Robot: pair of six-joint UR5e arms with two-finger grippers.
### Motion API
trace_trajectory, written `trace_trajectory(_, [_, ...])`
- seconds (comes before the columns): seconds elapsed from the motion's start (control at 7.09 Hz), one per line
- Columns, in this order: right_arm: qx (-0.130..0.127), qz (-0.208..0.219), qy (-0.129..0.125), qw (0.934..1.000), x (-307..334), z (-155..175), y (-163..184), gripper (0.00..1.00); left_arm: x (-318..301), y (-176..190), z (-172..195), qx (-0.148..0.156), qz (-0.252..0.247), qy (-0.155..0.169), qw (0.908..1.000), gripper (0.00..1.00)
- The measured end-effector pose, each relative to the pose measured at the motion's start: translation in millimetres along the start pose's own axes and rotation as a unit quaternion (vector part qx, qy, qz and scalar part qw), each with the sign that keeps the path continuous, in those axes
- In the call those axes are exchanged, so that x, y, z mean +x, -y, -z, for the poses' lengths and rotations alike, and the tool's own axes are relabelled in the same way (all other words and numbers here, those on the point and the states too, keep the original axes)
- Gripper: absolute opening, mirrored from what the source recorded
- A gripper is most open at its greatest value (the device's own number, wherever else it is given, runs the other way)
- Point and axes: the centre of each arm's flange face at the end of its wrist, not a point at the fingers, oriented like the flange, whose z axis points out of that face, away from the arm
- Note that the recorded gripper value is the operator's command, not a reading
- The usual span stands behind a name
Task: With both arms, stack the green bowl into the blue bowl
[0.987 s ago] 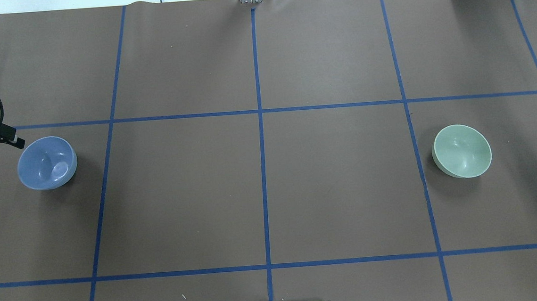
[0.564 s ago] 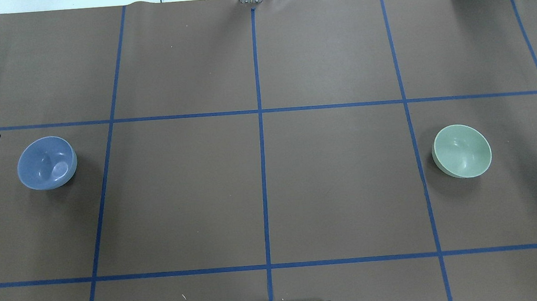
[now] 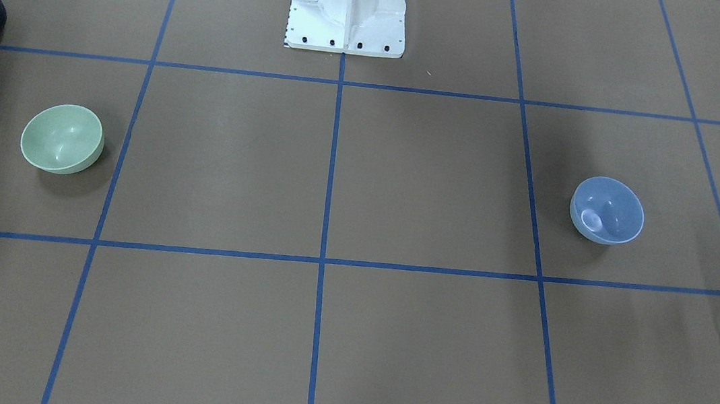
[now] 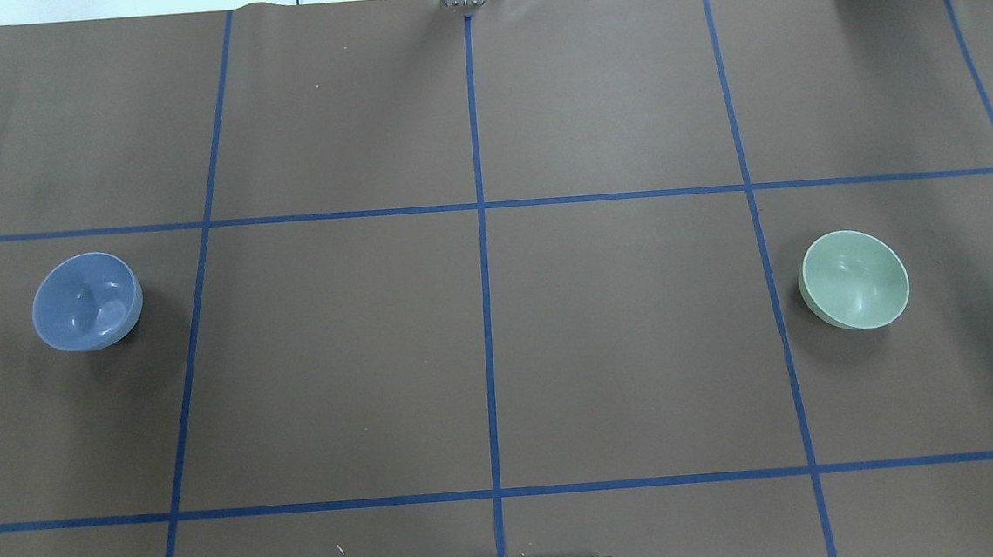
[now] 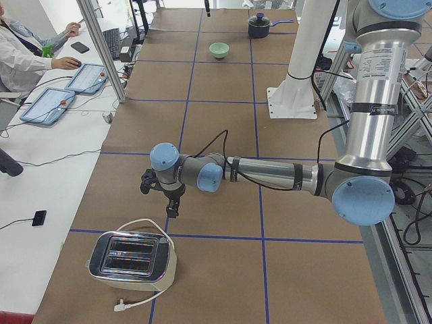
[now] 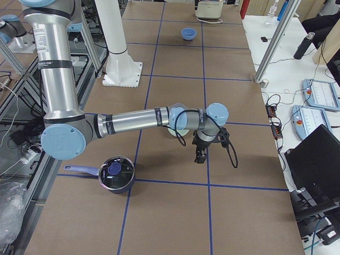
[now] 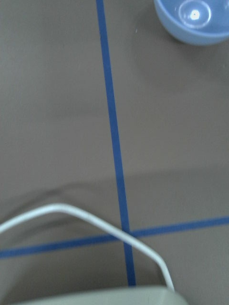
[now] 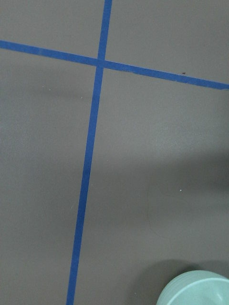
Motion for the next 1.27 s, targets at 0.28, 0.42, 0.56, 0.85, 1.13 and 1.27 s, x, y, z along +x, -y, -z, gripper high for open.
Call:
trace_trajectory(0.28, [0.0,0.0,0.0,1.0,0.1,-0.3,0.0,1.0,-18.2,-3.9,13.6,-0.018,0.005,0.012,0.9997,1.0])
trace_trajectory(0.42, [-0.001,0.0,0.0,1.0,0.3,-0.5,-0.2,1.0,-21.0,-6.7,18.3,-0.024,0.004,0.012,0.9996,1.0])
trace_trajectory(0.56, [-0.001,-0.001,0.0,1.0,0.5,-0.7,-0.5,1.0,-23.0,-10.0,19.2,-0.027,0.001,0.011,0.9996,1.0])
trace_trajectory(0.85, [-0.001,0.0,-0.001,1.0,0.8,-0.9,-0.6,1.0,-24.5,-13.1,18.8,-0.03,-0.003,0.009,0.9995,1.0])
trace_trajectory(1.13, [-0.001,0.0,-0.001,1.0,0.7,-0.8,-0.5,1.0,-24.8,-13.2,18.8,-0.031,-0.004,0.009,0.9995,1.0])
trace_trajectory(1.27, [-0.001,0.0,-0.001,1.0,0.4,-0.5,-0.3,1.0,-24.9,-13.2,18.7,-0.031,-0.004,0.009,0.9995,1.0])
